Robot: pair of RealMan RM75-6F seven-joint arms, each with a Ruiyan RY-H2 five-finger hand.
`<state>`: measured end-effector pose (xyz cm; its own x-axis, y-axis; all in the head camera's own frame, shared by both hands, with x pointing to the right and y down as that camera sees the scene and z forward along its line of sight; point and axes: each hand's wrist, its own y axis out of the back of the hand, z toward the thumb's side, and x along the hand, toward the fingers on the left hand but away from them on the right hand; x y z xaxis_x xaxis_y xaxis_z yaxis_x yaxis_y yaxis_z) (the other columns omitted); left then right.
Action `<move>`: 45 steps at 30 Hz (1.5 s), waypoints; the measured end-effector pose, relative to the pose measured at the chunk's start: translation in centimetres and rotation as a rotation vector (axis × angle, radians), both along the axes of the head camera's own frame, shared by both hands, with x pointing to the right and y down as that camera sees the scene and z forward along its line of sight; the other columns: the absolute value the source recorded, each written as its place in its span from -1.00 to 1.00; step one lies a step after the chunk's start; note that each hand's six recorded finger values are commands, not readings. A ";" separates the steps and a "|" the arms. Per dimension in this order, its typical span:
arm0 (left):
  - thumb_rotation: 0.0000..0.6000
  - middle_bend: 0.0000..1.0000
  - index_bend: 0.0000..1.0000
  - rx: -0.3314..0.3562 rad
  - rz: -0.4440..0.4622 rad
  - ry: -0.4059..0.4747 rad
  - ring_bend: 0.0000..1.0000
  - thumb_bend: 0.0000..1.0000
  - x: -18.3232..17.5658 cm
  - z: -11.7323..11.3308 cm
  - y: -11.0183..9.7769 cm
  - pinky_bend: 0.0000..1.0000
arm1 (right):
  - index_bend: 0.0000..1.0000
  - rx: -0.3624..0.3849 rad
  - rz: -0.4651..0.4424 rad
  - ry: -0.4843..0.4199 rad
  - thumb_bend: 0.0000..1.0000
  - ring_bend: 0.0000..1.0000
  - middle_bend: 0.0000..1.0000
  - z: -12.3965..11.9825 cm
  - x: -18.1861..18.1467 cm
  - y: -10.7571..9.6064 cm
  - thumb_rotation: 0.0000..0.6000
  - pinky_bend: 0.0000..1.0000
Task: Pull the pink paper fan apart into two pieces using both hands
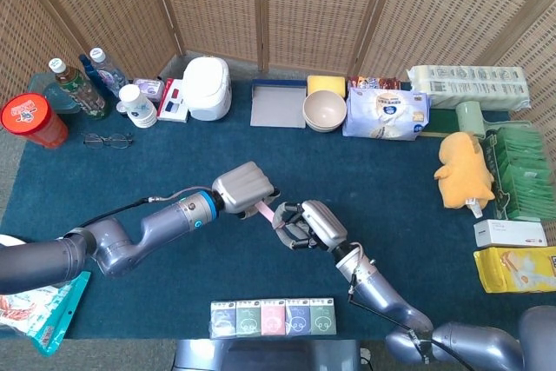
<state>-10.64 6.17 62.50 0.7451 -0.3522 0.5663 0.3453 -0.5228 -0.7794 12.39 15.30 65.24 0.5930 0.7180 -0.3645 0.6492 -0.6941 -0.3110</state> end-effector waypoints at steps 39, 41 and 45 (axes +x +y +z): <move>1.00 1.00 0.35 -0.037 -0.045 -0.056 1.00 -0.19 -3.0 2.2 0.6 1.00 | 0.51 -0.004 0.032 0.017 -0.05 1.00 1.00 0.1 1.3 -0.3 1.00 0.95; 1.00 1.00 0.35 -0.034 -0.054 -0.066 1.00 -0.19 -3.5 2.3 0.4 1.00 | 0.51 -0.002 0.036 0.026 -0.05 1.00 1.00 0.2 1.7 -0.4 1.00 0.95; 1.00 1.00 0.35 -0.032 -0.079 -0.077 1.00 -0.19 -4.6 2.6 -0.1 1.00 | 0.51 0.000 0.048 0.040 -0.05 1.00 1.00 0.2 2.5 -0.7 1.00 0.94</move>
